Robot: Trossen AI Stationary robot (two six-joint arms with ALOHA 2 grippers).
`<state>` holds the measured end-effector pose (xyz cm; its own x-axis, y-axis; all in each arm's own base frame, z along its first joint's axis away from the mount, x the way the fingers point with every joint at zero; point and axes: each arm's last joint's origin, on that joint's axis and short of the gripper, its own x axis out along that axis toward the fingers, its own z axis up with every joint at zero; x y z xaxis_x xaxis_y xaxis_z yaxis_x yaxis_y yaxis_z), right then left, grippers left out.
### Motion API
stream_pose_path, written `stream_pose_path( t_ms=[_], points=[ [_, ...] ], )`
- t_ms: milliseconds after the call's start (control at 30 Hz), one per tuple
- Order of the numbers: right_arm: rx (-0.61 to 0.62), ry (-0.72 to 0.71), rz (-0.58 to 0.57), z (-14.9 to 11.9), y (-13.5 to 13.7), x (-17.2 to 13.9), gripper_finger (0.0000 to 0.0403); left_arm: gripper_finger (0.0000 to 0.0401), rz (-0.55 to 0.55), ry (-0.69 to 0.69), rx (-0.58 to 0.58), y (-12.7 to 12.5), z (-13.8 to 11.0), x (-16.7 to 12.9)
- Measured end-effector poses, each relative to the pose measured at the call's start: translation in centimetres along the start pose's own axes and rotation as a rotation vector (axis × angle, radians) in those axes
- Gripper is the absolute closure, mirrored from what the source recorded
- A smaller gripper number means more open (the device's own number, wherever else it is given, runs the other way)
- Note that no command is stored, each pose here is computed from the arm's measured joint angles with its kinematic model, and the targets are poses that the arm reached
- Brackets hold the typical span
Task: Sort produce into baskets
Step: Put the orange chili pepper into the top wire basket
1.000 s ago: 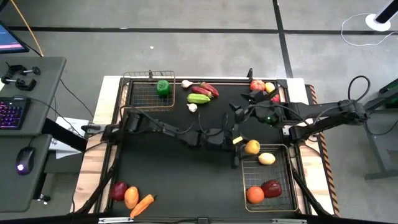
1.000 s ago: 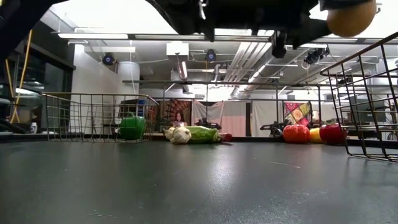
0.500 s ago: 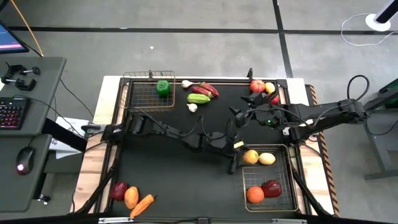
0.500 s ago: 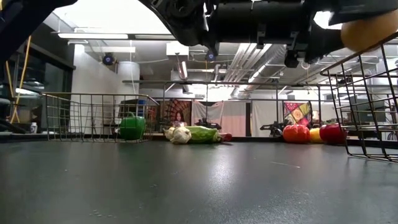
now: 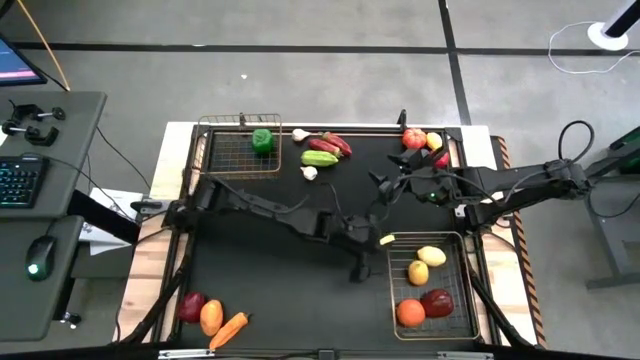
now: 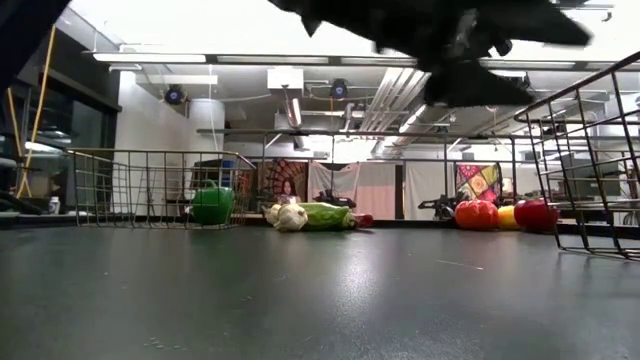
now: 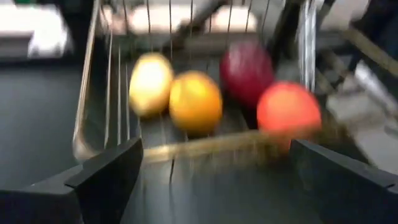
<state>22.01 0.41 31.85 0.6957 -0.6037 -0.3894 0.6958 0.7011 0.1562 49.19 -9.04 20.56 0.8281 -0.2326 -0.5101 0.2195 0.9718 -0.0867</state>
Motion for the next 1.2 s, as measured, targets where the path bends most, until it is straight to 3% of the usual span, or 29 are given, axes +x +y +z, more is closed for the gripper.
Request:
stream_pose_path(
  t_ms=[167, 333, 567, 700, 933, 1200],
  points=[
    [-0.006, 0.033, -0.009, -0.3, -0.2, 0.0, 0.0036, 0.0004, -0.007, 0.200, 0.009, -2.7, -3.0, -2.6],
    [-0.009, 0.061, -0.011, -0.8, -0.1, -0.2, 0.0036, 0.0004, 0.117, 0.180, 0.013, -6.6, -6.6, -6.5],
    [-0.013, 0.055, 0.026, -1.0, 0.5, -0.6, 0.0036, 0.0004, 0.236, 0.140, -0.139, -13.9, -12.7, -13.1],
    [-0.011, 0.045, 0.070, -1.4, 1.7, -0.7, 0.0036, 0.0004, 0.281, 0.185, -0.198, -17.8, -15.4, -15.7],
    [-0.093, 0.016, 0.108, -3.1, 4.9, 0.3, 0.0036, 0.0004, 0.323, 0.455, -0.314, -21.0, -14.7, -18.7],
    [-0.158, 0.067, 0.111, -5.9, 7.0, 1.4, 0.0036, 0.0004, 0.099, 0.589, -0.426, -24.5, -12.9, -20.4]
  ],
)
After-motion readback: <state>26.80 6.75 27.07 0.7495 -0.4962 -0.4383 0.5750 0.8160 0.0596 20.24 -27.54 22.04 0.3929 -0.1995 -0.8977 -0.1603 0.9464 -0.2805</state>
